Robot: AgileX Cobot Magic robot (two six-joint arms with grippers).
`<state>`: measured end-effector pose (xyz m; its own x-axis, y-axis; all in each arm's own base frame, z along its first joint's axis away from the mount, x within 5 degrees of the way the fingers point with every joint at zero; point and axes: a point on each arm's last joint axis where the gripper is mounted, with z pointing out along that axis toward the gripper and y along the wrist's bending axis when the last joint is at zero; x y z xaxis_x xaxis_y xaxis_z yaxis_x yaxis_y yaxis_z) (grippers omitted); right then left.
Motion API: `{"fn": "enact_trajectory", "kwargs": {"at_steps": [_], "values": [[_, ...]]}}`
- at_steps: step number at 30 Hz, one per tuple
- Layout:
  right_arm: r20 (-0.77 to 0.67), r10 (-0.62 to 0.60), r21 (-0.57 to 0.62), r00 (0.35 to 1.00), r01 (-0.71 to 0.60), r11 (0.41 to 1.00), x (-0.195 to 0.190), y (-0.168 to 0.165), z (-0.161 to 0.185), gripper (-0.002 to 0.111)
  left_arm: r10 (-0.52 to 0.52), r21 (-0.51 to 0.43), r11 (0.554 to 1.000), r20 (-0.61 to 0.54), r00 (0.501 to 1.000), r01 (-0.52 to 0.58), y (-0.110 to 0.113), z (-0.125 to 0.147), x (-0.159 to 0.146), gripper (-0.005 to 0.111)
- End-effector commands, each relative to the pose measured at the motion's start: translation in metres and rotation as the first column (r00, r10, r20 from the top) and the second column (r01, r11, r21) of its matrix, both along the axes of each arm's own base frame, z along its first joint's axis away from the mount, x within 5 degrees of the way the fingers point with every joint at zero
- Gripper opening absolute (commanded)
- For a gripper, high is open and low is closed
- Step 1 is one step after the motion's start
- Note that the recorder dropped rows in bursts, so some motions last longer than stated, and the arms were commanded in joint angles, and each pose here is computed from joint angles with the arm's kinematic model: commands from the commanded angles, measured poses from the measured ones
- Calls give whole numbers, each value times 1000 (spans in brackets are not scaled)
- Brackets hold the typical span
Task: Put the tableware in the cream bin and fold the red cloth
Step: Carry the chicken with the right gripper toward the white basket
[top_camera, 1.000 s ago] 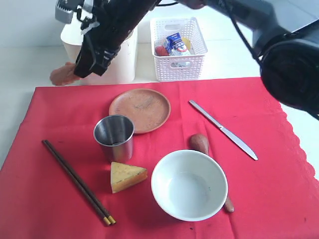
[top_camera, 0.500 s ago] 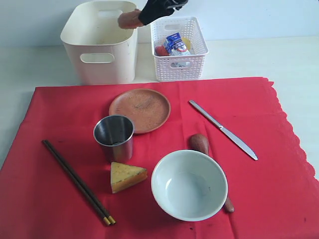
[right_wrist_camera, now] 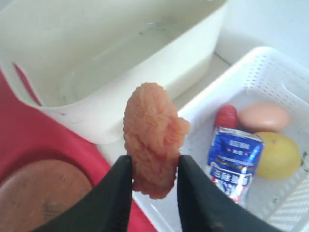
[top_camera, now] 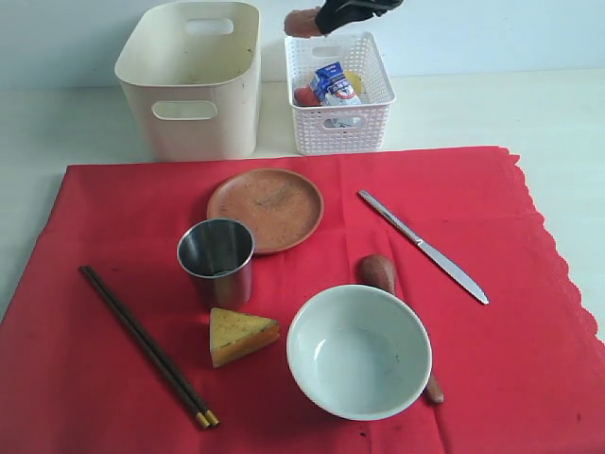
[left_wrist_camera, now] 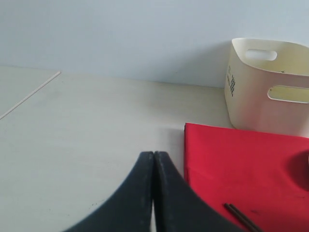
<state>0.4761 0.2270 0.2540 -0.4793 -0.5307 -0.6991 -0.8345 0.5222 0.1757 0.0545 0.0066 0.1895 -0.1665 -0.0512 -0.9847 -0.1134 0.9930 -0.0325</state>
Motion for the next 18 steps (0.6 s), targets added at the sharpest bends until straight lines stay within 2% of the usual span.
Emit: {"fn": "enact_trajectory", "kwargs": {"at_steps": [1,6,9,14,18], "values": [[-39,-130,22,991,131,991,18,-9,-24,0,3,-3,1000,2,1000,-3,0,0,0,2],[-83,-277,-2,957,277,961,32,-12,-56,0,3,-3,1000,2,1000,-3,0,0,0,2],[-100,-327,-32,940,325,945,34,-12,-68,8,3,-3,1000,2,1000,-3,0,0,0,2],[-125,-401,-95,907,392,915,35,-17,-76,39,3,-3,1000,2,1000,-3,0,0,0,2],[-179,-402,-122,898,385,915,29,-18,-73,55,3,-3,1000,2,1000,-3,0,0,0,2]]}}
